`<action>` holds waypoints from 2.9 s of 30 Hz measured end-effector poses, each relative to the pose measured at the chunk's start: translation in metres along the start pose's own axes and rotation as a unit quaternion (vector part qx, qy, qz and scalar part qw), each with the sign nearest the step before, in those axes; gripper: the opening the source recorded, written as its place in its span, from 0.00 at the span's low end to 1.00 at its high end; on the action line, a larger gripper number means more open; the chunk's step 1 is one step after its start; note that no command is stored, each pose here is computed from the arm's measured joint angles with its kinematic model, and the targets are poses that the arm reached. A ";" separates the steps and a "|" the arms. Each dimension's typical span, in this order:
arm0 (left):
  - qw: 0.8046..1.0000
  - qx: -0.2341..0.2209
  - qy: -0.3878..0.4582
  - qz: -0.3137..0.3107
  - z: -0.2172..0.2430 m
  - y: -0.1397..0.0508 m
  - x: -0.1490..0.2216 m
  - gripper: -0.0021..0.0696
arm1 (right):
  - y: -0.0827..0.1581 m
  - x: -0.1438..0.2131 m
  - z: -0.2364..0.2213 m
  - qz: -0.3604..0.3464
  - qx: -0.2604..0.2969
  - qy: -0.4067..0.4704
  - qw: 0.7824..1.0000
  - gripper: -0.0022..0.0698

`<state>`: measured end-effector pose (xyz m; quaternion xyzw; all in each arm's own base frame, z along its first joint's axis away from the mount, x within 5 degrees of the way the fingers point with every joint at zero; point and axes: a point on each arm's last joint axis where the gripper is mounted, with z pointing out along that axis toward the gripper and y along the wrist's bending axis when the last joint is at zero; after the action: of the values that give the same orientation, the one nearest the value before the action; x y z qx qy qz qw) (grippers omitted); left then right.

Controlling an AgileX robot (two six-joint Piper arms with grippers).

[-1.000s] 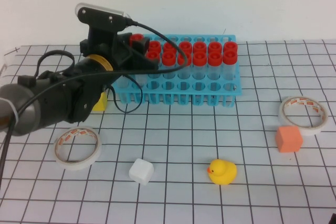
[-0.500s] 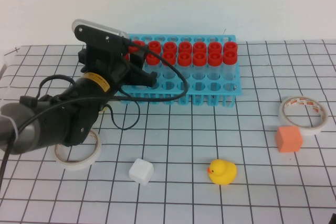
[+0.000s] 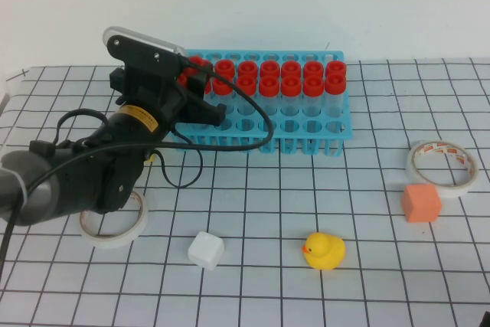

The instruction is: Place the test tubes

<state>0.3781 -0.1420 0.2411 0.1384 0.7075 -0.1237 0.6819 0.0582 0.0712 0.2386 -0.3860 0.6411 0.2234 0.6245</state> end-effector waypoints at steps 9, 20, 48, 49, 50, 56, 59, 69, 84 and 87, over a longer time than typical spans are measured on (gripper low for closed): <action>1.000 0.005 0.008 -0.004 0.001 -0.001 0.004 0.41 | 0.000 0.000 0.000 0.000 0.000 0.000 1.000 0.03; 1.000 0.006 0.025 -0.005 0.007 -0.001 0.021 0.41 | 0.000 0.000 0.000 -0.001 0.000 0.000 1.000 0.03; 0.980 -0.024 -0.108 0.165 -0.154 0.001 -0.182 0.04 | 0.000 0.000 0.000 -0.001 0.000 0.000 1.000 0.03; 0.979 -0.025 -0.110 0.169 -0.166 0.001 -0.188 0.03 | 0.000 0.000 0.000 -0.001 0.000 0.000 1.000 0.03; 0.979 -0.027 -0.112 0.171 -0.178 0.001 -0.194 0.03 | 0.000 0.000 0.000 -0.001 0.000 0.000 1.000 0.03; 0.974 -0.034 -0.140 0.174 -0.243 0.000 -0.200 0.03 | 0.000 0.000 0.000 -0.001 0.000 0.000 1.000 0.03; 0.972 -0.037 -0.152 0.175 -0.272 -0.001 -0.185 0.03 | 0.000 0.000 0.000 -0.001 0.000 0.000 1.000 0.03; 0.979 -0.030 -0.123 0.162 -0.328 -0.003 -0.084 0.03 | 0.000 0.000 0.000 -0.001 0.000 0.000 1.000 0.03; 0.993 -0.014 -0.042 0.110 -0.332 -0.004 0.004 0.03 | 0.000 0.000 0.000 -0.001 0.000 0.000 1.000 0.03; 0.996 -0.014 -0.041 0.076 -0.331 -0.004 0.005 0.03 | 0.000 0.000 0.000 -0.001 0.000 0.000 1.000 0.03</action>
<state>0.0680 -0.0250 0.2486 0.1774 0.6680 -0.0674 0.7196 0.0582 0.0712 0.2386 -0.3865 0.6409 0.2229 0.6247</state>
